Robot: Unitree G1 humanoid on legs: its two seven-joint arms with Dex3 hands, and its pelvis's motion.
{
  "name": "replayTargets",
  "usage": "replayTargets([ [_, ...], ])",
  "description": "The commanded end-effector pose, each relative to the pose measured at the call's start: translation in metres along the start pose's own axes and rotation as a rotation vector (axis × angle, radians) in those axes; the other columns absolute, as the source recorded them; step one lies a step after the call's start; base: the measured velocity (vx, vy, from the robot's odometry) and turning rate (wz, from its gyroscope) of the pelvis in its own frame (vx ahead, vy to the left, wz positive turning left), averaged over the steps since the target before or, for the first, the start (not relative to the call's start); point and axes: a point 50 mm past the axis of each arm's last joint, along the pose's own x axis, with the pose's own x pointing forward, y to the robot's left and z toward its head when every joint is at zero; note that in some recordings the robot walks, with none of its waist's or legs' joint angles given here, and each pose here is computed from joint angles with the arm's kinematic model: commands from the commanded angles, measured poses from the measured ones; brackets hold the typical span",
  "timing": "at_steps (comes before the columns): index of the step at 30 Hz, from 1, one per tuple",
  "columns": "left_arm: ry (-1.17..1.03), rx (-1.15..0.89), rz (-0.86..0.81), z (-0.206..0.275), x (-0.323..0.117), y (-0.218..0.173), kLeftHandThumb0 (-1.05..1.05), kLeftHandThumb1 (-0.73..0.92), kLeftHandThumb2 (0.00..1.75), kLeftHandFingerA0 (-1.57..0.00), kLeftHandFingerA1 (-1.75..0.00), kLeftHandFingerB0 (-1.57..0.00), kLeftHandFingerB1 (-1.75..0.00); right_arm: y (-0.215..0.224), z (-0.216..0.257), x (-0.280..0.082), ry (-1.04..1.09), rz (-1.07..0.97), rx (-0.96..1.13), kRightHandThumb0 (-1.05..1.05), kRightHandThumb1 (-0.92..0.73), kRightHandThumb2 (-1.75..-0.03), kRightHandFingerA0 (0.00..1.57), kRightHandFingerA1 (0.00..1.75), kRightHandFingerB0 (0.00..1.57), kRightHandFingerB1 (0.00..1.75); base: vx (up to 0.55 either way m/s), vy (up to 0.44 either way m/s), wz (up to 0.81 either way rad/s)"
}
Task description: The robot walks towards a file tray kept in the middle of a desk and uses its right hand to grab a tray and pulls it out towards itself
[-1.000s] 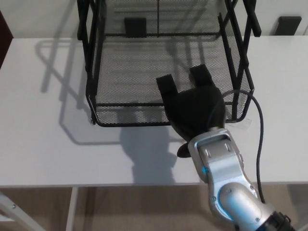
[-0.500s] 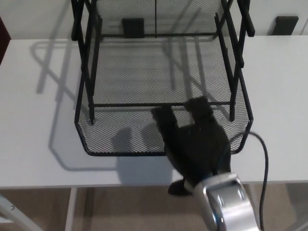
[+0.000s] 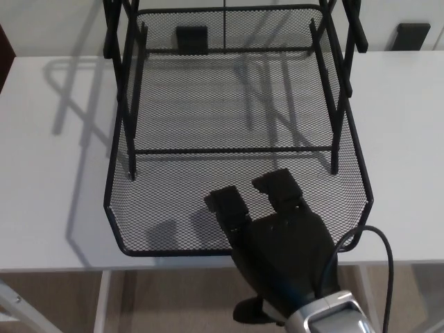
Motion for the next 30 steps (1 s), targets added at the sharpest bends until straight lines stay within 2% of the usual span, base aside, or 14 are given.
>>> replayTargets([
  [1,0.036,0.013,0.001,-0.006,-0.002,0.005,-0.21,0.37,0.84,-0.35,-0.61,-0.06,-0.47,0.001,0.006,-0.006,-0.043,0.05,-0.017,-1.05,-0.31,-0.78,0.0,0.99,0.05,0.88,0.0,0.0,0.0],
  [2,0.033,0.012,0.003,-0.006,-0.002,0.005,-0.21,0.37,0.84,-0.35,-0.61,-0.07,-0.47,-0.001,0.006,-0.006,-0.041,0.052,-0.015,-1.02,-0.46,-0.5,0.0,1.29,0.0,1.08,0.0,0.0,0.0],
  [4,0.034,0.014,0.002,-0.007,-0.002,0.004,-0.31,0.5,0.61,-0.4,-0.52,-0.16,-0.37,-0.005,0.006,-0.006,-0.047,0.042,-0.008,-1.05,-0.32,-0.72,0.01,1.0,0.0,0.87,0.0,0.0,0.0],
  [5,0.035,0.016,0.001,-0.007,-0.001,0.004,-0.31,0.5,0.61,-0.4,-0.52,-0.16,-0.36,-0.007,0.007,-0.006,-0.052,0.038,-0.006,-1.03,-0.47,-0.46,0.0,1.29,0.0,1.04,0.0,0.0,0.0],
  [8,0.029,0.024,-0.007,-0.007,-0.001,0.005,-0.31,0.51,0.61,-0.41,-0.53,-0.15,-0.37,-0.027,0.01,-0.013,-0.129,0.021,0.031,-1.05,-0.33,-0.8,0.0,0.95,0.0,0.86,0.0,0.0,0.0],
  [9,0.025,0.026,-0.007,-0.008,-0.002,0.005,-0.3,0.5,0.61,-0.41,-0.53,-0.15,-0.37,-0.033,0.011,-0.015,-0.148,0.009,0.049,-1.05,-0.51,-0.54,0.0,1.11,0.0,1.0,0.0,0.0,0.0],
  [20,0.021,0.044,-0.013,-0.004,-0.004,0.005,-0.21,0.37,0.83,-0.38,-0.62,-0.06,-0.47,-0.123,-0.001,-0.051,-0.451,-0.244,0.345,-1.05,-0.7,-0.64,0.0,0.69,0.0,0.53,0.0,0.0,0.0],
  [22,0.014,0.042,-0.012,-0.004,-0.004,0.004,-0.22,0.36,0.83,-0.38,-0.62,-0.07,-0.47,-0.135,-0.007,-0.051,-0.484,-0.325,0.404,-1.05,-0.57,-1.04,0.0,0.79,0.0,0.67,0.0,0.0,0.0],
  [23,0.024,0.043,-0.013,-0.004,-0.003,0.004,-0.21,0.37,0.84,-0.38,-0.62,-0.07,-0.47,-0.147,-0.014,-0.052,-0.515,-0.4,0.449,-1.05,-0.76,-0.6,0.35,1.33,0.17,1.11,0.0,0.0,0.0],
  [24,0.029,0.041,-0.014,-0.004,-0.002,0.005,-0.2,0.37,0.83,-0.37,-0.62,-0.07,-0.47,-0.151,-0.017,-0.05,-0.522,-0.399,0.494,-1.05,-0.74,-0.65,0.74,1.26,0.47,1.18,0.0,0.0,0.0],
  [25,0.03,0.041,-0.014,-0.004,-0.002,0.005,-0.2,0.37,0.83,-0.37,-0.62,-0.07,-0.47,-0.152,-0.018,-0.05,-0.525,-0.398,0.5,-1.05,-0.74,-0.65,0.74,1.26,0.47,1.18,0.0,0.0,0.0],
  [26,0.042,0.041,-0.015,-0.007,0.0,0.006,-0.3,0.5,0.61,-0.42,-0.53,-0.15,-0.37,-0.161,-0.022,-0.046,-0.571,-0.381,0.68,-1.03,-0.52,-0.97,1.29,1.03,1.13,0.97,0.0,0.0,0.0],
  [27,0.041,0.029,-0.015,-0.008,0.0,0.005,-0.2,0.36,0.83,-0.36,-0.61,-0.06,-0.47,-0.169,-0.029,-0.046,-0.615,-0.415,0.737,-1.05,-0.54,-0.99,1.51,1.12,1.38,0.93,0.0,0.0,0.0],
  [30,0.04,0.034,-0.018,-0.009,0.0,0.005,-0.2,0.36,0.83,-0.38,-0.63,-0.07,-0.47,-0.183,-0.049,-0.049,-0.632,-0.438,0.69,-1.04,-0.79,-0.65,1.57,1.37,1.57,1.2,0.0,0.0,0.0],
])
